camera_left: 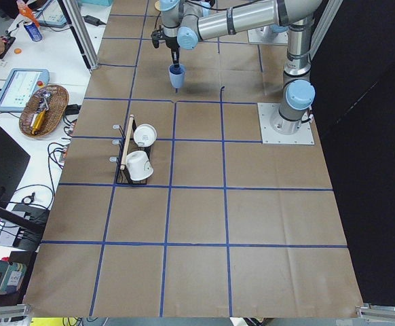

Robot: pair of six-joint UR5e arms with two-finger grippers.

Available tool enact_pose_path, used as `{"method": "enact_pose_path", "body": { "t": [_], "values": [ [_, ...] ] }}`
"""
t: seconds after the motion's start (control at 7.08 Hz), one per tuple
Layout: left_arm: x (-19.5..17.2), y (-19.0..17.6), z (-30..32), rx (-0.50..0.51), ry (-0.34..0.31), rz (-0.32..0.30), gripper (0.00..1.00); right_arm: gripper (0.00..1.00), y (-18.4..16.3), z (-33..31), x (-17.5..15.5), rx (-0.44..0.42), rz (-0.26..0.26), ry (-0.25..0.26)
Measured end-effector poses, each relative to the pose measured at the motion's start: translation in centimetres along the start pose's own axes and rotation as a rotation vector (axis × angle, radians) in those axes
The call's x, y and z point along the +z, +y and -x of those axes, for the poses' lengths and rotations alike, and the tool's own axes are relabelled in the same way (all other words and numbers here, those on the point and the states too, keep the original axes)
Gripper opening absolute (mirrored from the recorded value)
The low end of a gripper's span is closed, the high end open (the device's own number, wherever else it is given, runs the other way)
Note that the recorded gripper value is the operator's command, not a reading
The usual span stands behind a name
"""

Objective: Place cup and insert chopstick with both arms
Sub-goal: 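Carry blue cup to table center with left gripper while right lifts chopstick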

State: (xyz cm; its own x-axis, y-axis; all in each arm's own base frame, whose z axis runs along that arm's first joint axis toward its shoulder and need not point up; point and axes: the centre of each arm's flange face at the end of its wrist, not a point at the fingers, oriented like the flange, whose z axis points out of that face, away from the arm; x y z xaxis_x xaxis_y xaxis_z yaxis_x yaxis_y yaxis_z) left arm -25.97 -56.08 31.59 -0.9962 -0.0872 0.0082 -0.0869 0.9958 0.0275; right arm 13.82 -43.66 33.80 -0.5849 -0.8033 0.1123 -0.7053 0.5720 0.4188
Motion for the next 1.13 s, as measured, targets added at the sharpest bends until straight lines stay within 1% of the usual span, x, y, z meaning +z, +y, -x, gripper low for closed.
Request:
{"method": "enact_pose_path", "body": {
  "t": [0.14,0.28,0.57,0.71,1.13],
  "values": [
    [0.3,-0.3,-3.2,0.014,0.003,-0.01,0.0,0.3,0.0,0.0,0.0,0.001,0.0,0.0],
    [1.0,-0.6,-5.7,0.021,0.009,-0.009,0.0,0.2,0.1,0.0,0.0,0.003,0.001,0.0],
    [2.3,-0.7,-8.9,0.005,0.022,0.0,0.0,0.11,0.4,0.1,-0.3,0.011,0.005,0.01],
    [3.0,-0.7,-9.8,0.002,0.026,0.004,0.0,0.08,0.7,0.1,-0.5,0.015,0.004,0.017],
    [4.4,-0.5,-11.4,0.007,0.043,0.005,0.01,0.07,0.9,-0.1,-1.0,0.022,0.0,0.027]
  ]
}}
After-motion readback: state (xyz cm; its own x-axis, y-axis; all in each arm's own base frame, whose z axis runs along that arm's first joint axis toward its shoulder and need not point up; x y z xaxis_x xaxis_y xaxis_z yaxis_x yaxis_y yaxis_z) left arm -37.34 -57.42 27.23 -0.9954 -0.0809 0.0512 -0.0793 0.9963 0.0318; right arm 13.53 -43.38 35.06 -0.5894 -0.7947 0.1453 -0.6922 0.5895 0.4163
